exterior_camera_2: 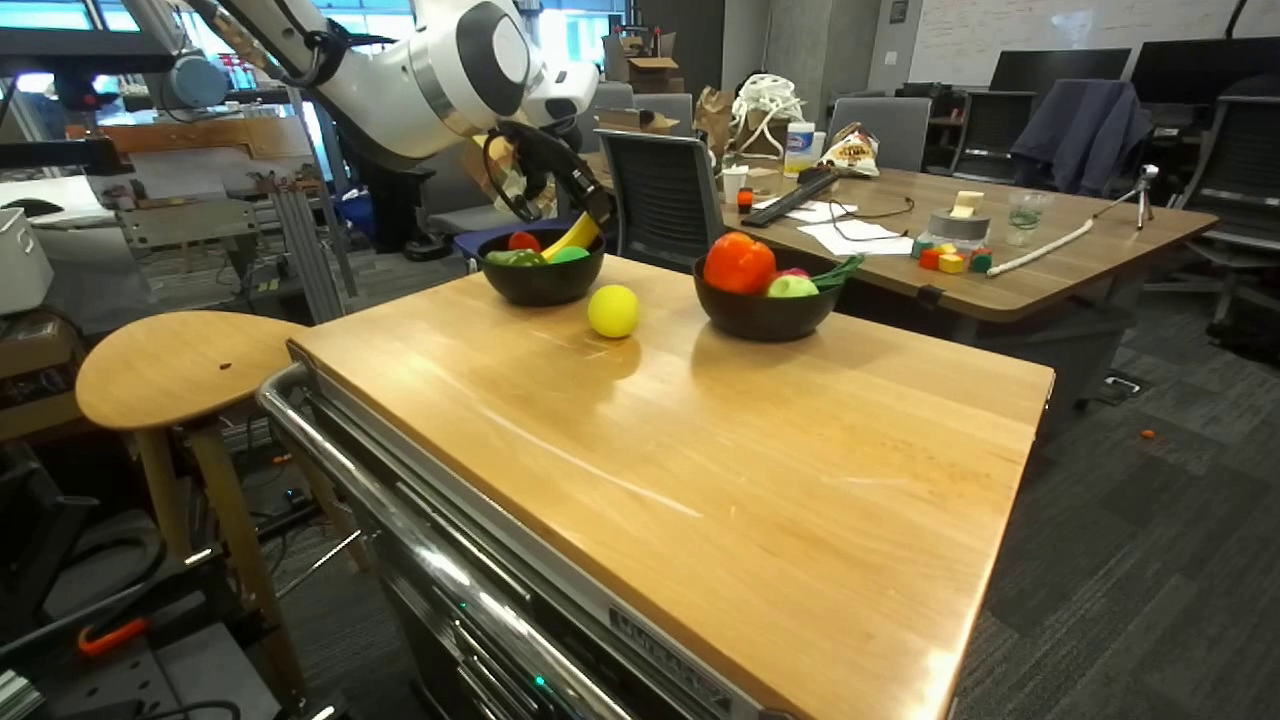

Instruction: Take the fruit and vegetable toys out of the black bowls and put them on the counter

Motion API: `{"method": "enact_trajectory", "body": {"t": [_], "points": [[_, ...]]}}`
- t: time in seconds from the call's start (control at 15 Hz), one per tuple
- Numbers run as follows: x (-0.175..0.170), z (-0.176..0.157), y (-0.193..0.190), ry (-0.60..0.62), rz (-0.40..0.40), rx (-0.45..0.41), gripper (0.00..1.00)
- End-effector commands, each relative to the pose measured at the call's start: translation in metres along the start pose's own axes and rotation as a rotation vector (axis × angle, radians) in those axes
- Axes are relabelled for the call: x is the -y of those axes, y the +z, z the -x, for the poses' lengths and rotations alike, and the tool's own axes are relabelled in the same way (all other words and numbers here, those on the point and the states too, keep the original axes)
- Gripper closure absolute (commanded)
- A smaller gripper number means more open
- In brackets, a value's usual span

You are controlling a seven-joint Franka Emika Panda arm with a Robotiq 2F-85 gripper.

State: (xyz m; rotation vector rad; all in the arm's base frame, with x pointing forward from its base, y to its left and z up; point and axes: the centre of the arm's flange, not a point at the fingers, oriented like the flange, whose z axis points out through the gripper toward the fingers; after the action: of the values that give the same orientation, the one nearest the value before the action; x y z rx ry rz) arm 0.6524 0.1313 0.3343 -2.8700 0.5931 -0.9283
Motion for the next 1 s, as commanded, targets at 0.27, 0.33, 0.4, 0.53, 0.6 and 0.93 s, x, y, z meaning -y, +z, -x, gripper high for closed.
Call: {"method": "enact_trajectory", "body": {"t": [0.27, 0.33, 0.4, 0.53, 0.6, 0.93], "points": [[0.019, 0.003, -0.036, -0.013, -0.043, -0.003, 0.89], [0.022, 0.003, -0.044, -0.018, -0.054, -0.005, 0.89], [0.025, 0.002, -0.053, -0.027, -0.068, -0.017, 0.89], [0.029, -0.003, -0.073, -0.042, -0.071, -0.047, 0.89], [0.028, -0.007, -0.080, -0.047, -0.076, -0.067, 0.89], [0.016, -0.028, -0.107, -0.046, -0.051, -0.106, 0.79]]}}
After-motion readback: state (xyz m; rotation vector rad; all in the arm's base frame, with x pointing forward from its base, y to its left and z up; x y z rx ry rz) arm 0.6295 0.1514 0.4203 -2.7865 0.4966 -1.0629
